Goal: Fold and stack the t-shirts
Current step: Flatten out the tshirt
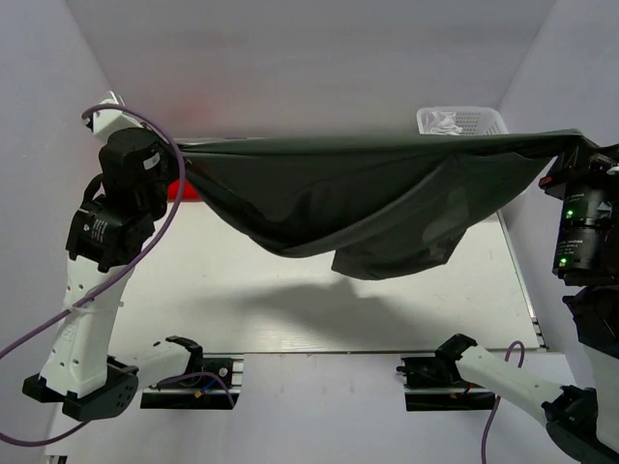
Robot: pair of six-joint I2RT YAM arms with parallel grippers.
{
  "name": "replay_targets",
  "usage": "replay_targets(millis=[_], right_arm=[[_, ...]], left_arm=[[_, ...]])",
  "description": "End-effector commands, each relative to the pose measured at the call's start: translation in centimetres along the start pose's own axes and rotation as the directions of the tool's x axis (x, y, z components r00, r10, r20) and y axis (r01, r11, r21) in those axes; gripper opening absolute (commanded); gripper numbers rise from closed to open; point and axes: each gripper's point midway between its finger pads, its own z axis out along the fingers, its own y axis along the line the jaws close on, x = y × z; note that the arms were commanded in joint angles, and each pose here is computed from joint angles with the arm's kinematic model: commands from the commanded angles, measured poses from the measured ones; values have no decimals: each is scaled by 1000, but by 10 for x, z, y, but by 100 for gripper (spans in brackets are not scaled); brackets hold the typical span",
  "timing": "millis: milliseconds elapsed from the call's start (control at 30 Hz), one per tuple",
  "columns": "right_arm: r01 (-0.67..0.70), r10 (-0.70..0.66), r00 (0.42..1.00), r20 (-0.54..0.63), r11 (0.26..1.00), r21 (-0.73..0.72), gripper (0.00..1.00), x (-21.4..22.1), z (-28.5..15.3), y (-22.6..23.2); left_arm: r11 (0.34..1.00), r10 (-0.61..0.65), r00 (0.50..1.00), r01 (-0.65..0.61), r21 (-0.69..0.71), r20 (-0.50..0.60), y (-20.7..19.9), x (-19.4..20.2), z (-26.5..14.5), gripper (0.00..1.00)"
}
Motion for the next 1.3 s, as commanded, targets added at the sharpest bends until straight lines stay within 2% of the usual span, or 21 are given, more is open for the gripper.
replay_targets(millis=[0, 167, 333, 567, 667, 833, 867, 1067, 1267], right_arm=[[-35, 24, 996, 83, 990, 135, 0, -33, -9, -37], [-38, 36, 996, 83, 999, 16, 0, -34, -11, -20], [-51, 54, 998, 38, 997, -60, 0, -23, -13, -6], [-67, 71, 997, 15, 983, -171, 0, -14, -20, 10], [-72, 77, 997, 20, 979, -189, 0, -11, -16, 19], [-10, 4, 999, -40, 986, -168, 0, 39, 7, 45], [13, -24, 998, -65, 987, -160, 0, 62, 12, 51], [120, -120, 986, -113, 993, -7, 0, 129, 34, 47], [238, -232, 950, -207, 971, 5, 0, 193, 59, 63]], left_arm=[[985, 48, 997, -36, -166, 66, 36, -15, -6, 0], [999, 10, 998, -13, 42, 60, 13, -23, -32, 0], [990, -37, 996, 24, 139, 87, 17, -33, -65, 0], [972, -9, 999, 0, 234, 38, 12, -21, -82, 0], [976, 13, 1000, -15, 215, 9, 13, -7, -70, 0], [970, 59, 995, -40, 239, -76, -2, 28, -41, 0], [973, 75, 992, -51, 225, -99, -1, 38, -34, 0], [986, 128, 969, -102, 131, -209, 5, 95, 16, 0], [981, 171, 916, -192, -23, -363, 20, 168, 82, 0]])
